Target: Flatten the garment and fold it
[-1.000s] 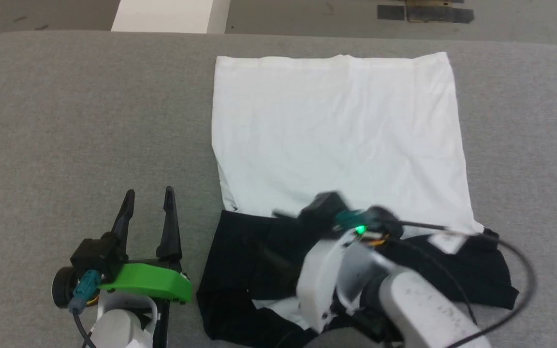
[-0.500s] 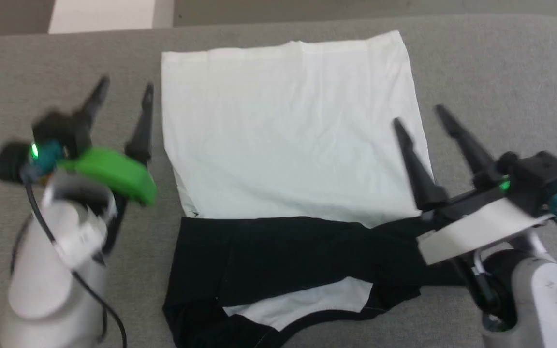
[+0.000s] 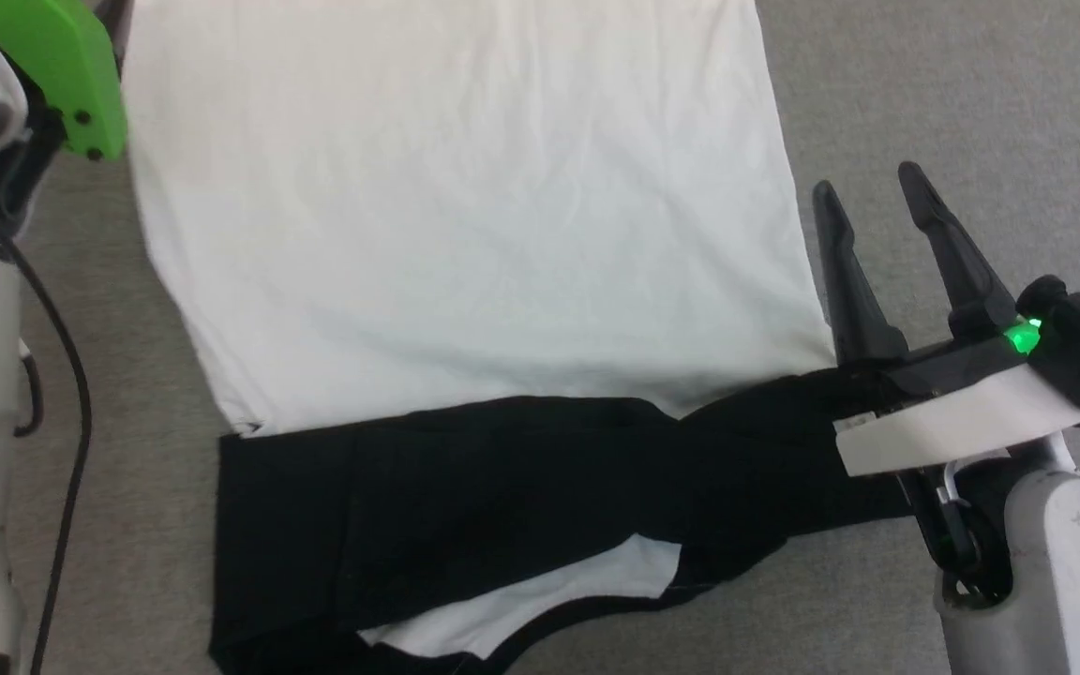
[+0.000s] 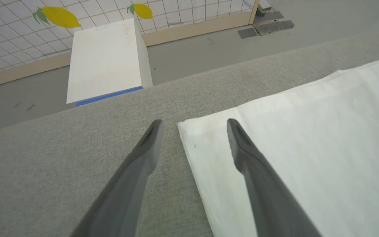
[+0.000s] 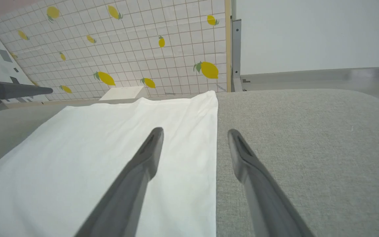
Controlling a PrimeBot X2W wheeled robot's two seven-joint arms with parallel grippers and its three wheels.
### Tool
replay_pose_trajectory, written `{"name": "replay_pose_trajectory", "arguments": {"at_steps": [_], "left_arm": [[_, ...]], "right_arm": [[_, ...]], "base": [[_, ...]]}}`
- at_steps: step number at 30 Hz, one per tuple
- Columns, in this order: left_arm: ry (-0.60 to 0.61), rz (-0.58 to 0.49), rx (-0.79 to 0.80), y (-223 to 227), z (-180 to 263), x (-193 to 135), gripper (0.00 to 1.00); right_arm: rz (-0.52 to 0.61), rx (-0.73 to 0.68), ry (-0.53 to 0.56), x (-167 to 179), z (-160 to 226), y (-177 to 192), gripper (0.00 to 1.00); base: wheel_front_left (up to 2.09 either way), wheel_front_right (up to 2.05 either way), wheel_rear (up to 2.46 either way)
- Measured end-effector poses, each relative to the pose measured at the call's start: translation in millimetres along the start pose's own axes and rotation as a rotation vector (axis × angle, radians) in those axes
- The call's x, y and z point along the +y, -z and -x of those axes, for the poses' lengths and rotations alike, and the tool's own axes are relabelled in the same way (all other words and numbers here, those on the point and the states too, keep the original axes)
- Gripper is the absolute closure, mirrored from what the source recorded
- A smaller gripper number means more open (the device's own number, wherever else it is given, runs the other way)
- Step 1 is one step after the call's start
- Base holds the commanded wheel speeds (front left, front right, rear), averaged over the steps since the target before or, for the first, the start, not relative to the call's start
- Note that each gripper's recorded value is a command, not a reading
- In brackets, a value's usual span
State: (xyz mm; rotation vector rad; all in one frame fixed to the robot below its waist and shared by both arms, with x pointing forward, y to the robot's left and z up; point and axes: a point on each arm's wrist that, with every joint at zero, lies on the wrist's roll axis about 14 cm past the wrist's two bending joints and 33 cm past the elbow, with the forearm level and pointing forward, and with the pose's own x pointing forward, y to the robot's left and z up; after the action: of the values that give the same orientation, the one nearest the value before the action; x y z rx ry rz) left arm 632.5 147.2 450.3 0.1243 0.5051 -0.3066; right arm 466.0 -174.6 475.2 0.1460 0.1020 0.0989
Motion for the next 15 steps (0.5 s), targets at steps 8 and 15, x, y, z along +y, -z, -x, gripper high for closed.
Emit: {"name": "replay_pose_trajectory", "arguments": {"at_steps": [8,15], "left_arm": [[-0.033,0.062,0.203,39.7,-41.7,-4.1,0.0],[-0.084,0.083,0.301,53.9,-51.2,0.2,0.0]], "right_arm": [[-0.002,0.053,0.037,-15.6,-3.4,23.9,0.0],[0.009,0.079,0.06,-24.5,-1.7,31.9,0.0]], "base": [[0.0,0.0,0.0],[0.0,0.0,0.0]]}}
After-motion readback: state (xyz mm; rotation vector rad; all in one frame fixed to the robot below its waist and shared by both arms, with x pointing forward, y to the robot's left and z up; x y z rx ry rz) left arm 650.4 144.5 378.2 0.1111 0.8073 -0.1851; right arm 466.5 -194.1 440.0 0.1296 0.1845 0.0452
